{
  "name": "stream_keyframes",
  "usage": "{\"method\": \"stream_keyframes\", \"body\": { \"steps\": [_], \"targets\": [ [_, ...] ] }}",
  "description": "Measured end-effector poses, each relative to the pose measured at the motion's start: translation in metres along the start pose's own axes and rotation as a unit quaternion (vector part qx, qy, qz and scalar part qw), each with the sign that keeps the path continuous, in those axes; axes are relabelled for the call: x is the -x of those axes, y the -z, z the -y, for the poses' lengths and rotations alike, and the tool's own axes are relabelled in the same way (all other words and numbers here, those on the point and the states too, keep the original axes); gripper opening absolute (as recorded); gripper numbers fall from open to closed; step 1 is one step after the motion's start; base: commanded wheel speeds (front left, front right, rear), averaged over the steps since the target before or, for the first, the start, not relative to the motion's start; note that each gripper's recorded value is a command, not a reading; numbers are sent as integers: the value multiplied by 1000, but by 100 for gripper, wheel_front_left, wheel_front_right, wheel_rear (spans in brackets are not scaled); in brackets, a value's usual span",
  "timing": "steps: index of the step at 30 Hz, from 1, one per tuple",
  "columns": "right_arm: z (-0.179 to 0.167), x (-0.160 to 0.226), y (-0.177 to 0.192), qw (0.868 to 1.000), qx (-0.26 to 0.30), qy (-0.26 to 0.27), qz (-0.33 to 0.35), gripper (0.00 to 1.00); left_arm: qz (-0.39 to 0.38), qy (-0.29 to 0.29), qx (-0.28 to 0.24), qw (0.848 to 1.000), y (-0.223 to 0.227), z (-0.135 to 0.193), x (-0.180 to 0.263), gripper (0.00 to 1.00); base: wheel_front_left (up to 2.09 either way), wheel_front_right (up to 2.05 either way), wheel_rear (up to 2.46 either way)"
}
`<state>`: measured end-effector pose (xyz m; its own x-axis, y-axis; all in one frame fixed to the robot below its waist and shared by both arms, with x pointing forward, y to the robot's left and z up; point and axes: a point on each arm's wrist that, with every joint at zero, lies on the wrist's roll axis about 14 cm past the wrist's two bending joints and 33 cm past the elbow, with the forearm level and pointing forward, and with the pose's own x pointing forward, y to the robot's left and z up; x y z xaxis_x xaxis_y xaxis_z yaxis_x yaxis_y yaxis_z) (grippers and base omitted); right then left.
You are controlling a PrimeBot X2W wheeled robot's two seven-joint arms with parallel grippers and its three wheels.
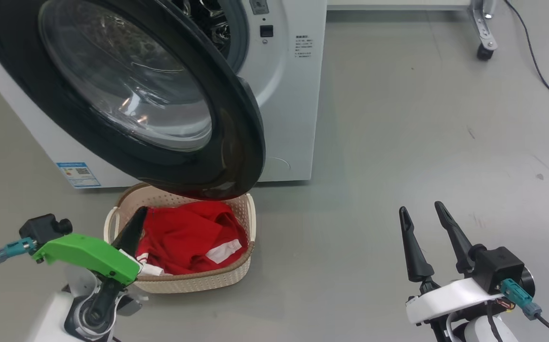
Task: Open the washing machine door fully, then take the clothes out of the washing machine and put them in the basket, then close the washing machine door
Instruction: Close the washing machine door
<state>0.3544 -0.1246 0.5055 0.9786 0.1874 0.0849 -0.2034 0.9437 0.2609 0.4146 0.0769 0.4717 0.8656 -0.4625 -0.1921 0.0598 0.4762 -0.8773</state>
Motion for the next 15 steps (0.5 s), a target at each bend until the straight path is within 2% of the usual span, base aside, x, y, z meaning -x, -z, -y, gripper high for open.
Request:
{"method": "stream_keyframes", "body": {
  "steps": [6, 15],
  "targets": [
    [-18, -6, 3, 1000, -3, -31, -4, 100, 84, -12, -100, 991, -37, -6, 29, 0, 0, 0, 0],
    [-39, -10, 1, 998, -4, -64, 1, 100, 211, -28, -227, 950, -82, -13, 76, 0, 0, 0, 0]
  ]
}}
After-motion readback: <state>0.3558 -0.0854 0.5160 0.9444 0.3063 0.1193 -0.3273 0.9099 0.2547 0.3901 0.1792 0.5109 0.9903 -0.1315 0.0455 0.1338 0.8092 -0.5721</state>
